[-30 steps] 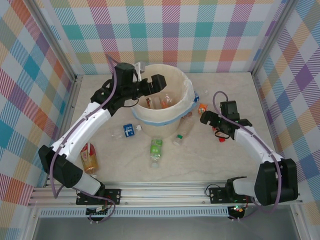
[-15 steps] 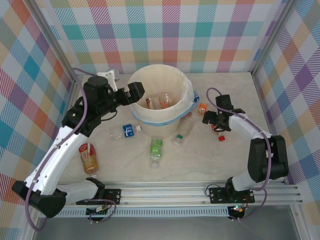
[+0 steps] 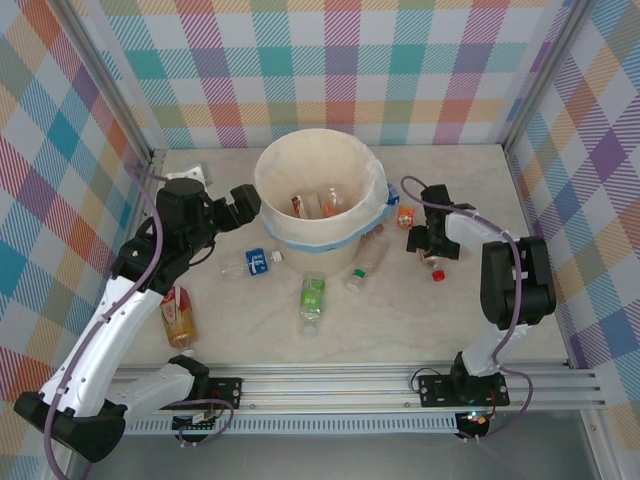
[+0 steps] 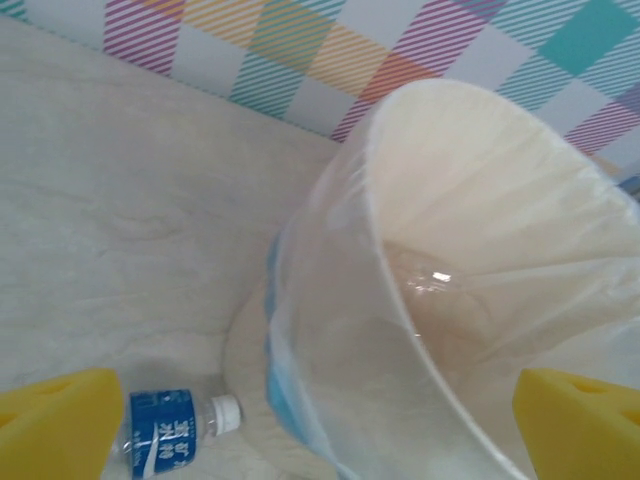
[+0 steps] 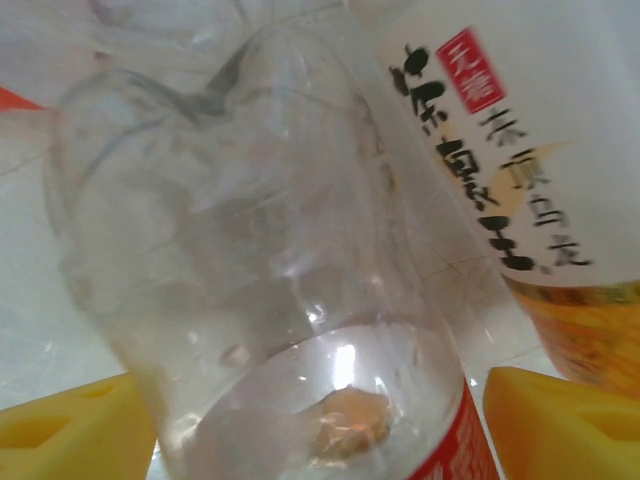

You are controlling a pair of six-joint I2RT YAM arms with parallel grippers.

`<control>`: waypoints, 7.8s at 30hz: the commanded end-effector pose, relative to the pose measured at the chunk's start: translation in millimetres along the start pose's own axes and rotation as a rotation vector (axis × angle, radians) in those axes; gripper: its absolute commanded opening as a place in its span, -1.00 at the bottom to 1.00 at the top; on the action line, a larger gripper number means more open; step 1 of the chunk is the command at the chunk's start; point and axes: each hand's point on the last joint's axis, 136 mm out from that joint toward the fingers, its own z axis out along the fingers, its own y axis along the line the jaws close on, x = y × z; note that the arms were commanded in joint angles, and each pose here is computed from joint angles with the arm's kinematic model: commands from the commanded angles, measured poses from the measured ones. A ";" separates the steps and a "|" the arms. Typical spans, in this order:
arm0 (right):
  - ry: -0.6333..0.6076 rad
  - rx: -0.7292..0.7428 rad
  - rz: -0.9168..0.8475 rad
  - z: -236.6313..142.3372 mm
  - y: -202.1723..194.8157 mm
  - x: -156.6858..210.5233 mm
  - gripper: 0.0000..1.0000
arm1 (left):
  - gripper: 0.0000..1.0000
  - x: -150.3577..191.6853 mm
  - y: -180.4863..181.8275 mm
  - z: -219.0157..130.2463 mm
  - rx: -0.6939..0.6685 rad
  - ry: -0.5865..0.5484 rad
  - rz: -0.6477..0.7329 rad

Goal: Put the plastic bottles in the bin

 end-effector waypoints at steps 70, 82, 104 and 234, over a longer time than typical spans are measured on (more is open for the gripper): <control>-0.786 -0.901 -0.465 -386.2 227.8 -85.4 -0.06 | 1.00 58.9 59.3 43.3 -0.026 0.180 -0.174; -0.621 -0.801 -0.612 -326.4 297.9 -79.2 0.02 | 1.00 60.0 72.5 39.3 -0.093 0.161 -0.207; -0.592 -0.731 -0.606 -301.3 325.2 -60.1 0.73 | 1.00 74.4 81.6 50.2 -0.111 0.181 -0.251; -1.010 -0.652 -0.095 -322.0 101.6 9.5 0.99 | 0.14 -101.7 -114.7 105.4 0.274 -0.056 0.024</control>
